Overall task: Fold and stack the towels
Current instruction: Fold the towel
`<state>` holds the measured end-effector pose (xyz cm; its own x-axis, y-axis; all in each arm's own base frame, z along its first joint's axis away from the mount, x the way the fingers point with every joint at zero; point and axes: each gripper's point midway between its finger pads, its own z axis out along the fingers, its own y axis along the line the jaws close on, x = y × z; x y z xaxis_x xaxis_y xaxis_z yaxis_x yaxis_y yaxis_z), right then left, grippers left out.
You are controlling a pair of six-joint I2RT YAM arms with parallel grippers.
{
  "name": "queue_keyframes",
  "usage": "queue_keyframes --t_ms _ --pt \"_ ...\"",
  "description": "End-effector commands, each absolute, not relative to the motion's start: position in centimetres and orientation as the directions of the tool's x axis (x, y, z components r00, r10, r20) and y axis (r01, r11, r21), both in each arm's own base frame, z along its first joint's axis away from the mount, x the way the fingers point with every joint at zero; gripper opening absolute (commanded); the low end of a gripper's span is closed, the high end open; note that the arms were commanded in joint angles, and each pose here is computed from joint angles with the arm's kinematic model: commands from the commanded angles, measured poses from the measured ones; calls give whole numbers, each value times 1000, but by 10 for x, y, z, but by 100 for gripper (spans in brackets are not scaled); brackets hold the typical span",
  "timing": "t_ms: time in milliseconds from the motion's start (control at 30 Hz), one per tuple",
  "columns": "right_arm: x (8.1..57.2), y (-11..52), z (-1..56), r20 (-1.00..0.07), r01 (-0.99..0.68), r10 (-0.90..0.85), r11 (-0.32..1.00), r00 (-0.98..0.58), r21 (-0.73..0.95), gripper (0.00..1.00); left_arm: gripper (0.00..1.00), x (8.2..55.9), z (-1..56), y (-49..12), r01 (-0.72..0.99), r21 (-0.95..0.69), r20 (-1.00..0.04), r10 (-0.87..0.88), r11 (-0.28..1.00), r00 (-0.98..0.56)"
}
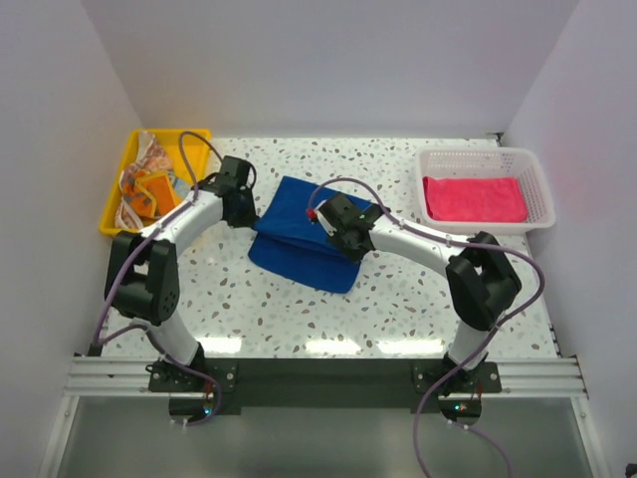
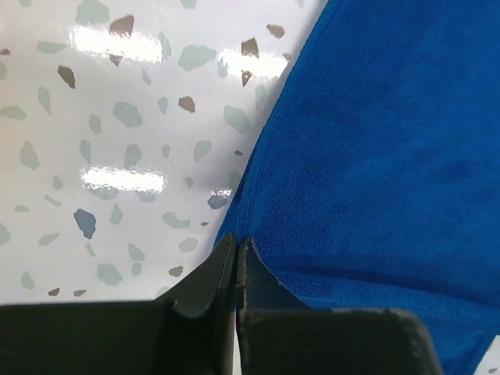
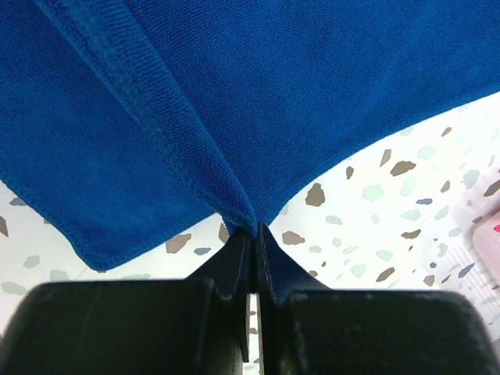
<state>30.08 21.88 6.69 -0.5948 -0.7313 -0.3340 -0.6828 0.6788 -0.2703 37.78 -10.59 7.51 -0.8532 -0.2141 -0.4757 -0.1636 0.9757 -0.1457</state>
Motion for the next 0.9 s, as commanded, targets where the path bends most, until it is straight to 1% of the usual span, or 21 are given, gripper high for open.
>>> queue_keyframes --t_ms 0,67,200,267,400,467,533,567,600,700,867 --pt "304 218 104 -392 -651 -708 701 -588 -290 0 0 393 125 -98 -161 -153 -575 -220 975 -788" --pt "300 217 111 -401 -650 -707 702 -583 -293 0 0 389 132 -98 -160 -163 -581 -226 973 -782" --pt "283 219 108 -387 -670 -714 692 -583 -268 0 0 371 124 -97 -166 -177 -557 -238 970 -796" --pt "275 218 98 -366 -681 -720 687 -589 -256 1 0 364 118 -97 -168 -187 -550 -244 968 -799" --pt "260 223 69 -331 -700 -722 683 -607 -207 2 0 344 80 -95 -179 -175 -490 -244 968 -837" --pt "261 225 59 -330 -697 -718 688 -613 -201 2 0 337 64 -96 -184 -173 -465 -244 968 -851" --pt "255 224 43 -290 -706 -726 682 -623 -189 3 0 334 55 -96 -186 -171 -450 -244 968 -859" --pt "256 225 40 -293 -702 -722 687 -627 -189 3 0 331 49 -95 -189 -164 -443 -243 968 -863" --pt "254 223 32 -273 -704 -725 685 -632 -187 4 0 329 46 -94 -194 -159 -439 -245 968 -864" --pt "248 226 23 -262 -710 -724 685 -638 -165 6 0 323 38 -90 -201 -145 -426 -245 969 -871" --pt "243 230 20 -268 -714 -719 687 -641 -135 8 0 311 36 -91 -199 -159 -415 -249 967 -875"
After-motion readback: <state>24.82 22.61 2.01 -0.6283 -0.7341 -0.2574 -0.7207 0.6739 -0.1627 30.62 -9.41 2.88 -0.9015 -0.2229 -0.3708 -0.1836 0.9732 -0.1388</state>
